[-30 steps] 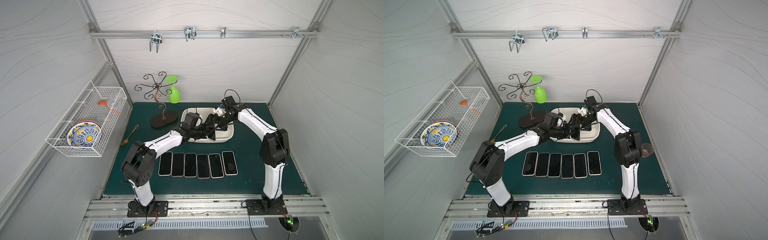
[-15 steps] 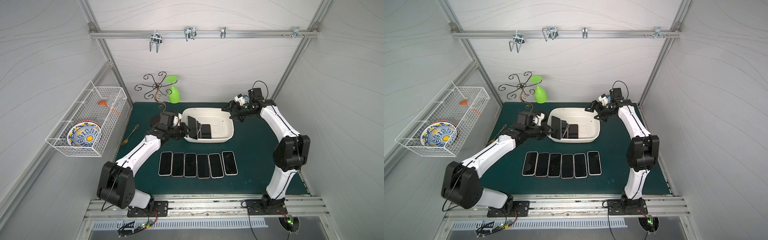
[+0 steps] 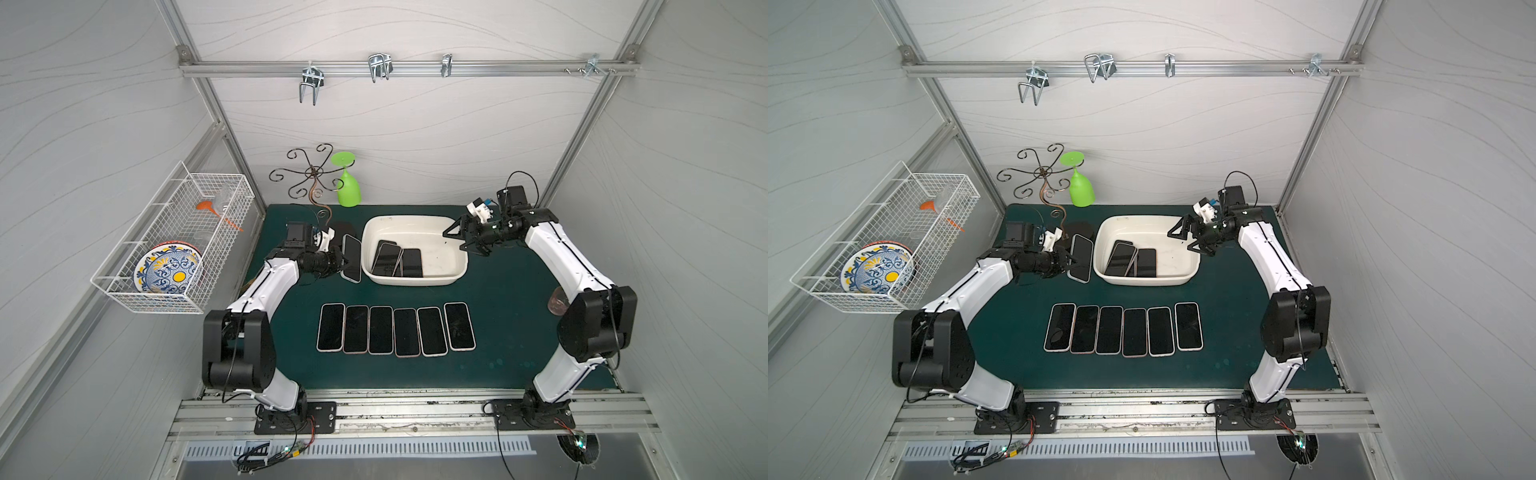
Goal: Take the phone out of the storage box
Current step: Place the phone at the center of the board.
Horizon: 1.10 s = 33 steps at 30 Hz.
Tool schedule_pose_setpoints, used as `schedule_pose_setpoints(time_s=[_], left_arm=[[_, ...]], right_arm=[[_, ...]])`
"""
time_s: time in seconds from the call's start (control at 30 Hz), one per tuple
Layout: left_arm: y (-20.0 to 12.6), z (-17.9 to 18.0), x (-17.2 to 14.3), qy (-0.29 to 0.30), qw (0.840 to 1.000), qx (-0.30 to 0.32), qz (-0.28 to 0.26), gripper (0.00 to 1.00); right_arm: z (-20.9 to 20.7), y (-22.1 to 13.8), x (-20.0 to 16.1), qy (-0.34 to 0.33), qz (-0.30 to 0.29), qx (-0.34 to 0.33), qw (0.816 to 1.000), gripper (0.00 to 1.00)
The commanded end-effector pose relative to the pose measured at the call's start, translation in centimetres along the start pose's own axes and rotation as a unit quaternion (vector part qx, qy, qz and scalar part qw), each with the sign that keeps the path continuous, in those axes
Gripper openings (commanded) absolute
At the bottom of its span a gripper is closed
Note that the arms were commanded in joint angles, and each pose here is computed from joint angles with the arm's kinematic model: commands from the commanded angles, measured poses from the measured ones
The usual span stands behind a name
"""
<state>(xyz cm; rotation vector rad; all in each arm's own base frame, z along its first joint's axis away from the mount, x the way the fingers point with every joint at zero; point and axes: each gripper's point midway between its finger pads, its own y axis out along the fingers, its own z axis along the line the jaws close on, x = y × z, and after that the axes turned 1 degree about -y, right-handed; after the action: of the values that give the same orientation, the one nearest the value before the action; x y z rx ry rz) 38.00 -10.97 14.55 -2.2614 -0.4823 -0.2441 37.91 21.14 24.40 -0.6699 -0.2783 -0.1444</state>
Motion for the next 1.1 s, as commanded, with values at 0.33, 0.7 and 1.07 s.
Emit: schedule_pose_setpoints(time_s=[0.33, 0.7, 1.07], left_arm=[[1.3, 3.3, 1.6, 0.019, 0.999, 0.027, 0.003, 0.00], [4.6, 3.6, 0.4, -0.025, 0.999, -0.032, 0.032, 0.00], [7.0, 5.0, -2.3, -0.060, 0.995, -0.037, 0.074, 0.01]], right_arm=[[0.7, -1.0, -1.0, -0.036, -0.009, 0.001, 0.999, 0.99], [-0.3, 0.8, -1.3, -0.031, 0.004, 0.000, 1.000, 0.99], [-0.4, 1.2, -1.5, -0.034, 0.007, -0.001, 0.999, 0.99]])
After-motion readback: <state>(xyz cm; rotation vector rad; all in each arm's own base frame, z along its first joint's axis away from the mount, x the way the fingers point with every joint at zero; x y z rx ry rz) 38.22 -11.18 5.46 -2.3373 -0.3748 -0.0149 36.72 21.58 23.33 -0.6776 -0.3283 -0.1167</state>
